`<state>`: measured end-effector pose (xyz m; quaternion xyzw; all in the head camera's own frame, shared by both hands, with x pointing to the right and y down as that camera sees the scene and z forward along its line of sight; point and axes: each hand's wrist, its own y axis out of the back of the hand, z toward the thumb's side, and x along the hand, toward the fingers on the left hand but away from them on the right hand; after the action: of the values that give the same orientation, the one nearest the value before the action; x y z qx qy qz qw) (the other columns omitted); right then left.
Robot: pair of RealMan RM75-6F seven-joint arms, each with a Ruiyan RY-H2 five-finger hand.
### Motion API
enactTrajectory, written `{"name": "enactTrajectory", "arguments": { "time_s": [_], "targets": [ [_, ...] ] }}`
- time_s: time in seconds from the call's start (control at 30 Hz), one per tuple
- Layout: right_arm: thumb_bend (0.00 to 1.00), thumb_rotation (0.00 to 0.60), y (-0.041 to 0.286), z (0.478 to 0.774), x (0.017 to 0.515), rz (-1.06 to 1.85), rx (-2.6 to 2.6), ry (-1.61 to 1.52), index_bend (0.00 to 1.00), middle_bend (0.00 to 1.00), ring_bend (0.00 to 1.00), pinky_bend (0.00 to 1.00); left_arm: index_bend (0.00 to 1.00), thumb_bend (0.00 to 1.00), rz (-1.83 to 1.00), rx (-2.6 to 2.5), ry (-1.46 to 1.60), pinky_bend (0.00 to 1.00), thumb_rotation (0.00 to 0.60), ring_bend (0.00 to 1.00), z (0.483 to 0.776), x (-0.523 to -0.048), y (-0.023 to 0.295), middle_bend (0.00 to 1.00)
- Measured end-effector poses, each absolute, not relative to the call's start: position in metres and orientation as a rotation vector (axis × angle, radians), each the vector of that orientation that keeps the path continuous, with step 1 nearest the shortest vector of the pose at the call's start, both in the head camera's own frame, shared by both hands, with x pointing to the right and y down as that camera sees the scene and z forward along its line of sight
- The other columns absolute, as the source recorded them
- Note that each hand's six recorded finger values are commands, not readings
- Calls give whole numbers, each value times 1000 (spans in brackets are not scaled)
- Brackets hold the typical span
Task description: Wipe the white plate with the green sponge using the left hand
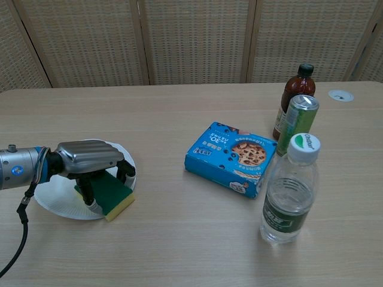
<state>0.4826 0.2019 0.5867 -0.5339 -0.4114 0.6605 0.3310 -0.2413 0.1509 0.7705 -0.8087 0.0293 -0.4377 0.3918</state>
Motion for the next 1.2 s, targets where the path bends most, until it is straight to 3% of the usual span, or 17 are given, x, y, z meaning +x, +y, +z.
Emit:
{"name": "enactTrajectory", "arguments": {
  "time_s": [0.27,0.67,1.2],
  "targets": [
    [0,600,202,585,483,1722,-1396,-1080,6,0,0,0,545,102,-1079,-2046,127,481,600,370,758,-245,141,462],
    [0,600,202,583,480,1709,-1401,-1082,5,0,0,0,545,102,-1093,-2003,362,481,600,370,713,-282,86,462],
    [0,600,203,584,474,1700,-1409,-1069,5,0,0,0,545,106,-1554,-1786,447,481,600,370,753,-415,54,462]
  ]
}}
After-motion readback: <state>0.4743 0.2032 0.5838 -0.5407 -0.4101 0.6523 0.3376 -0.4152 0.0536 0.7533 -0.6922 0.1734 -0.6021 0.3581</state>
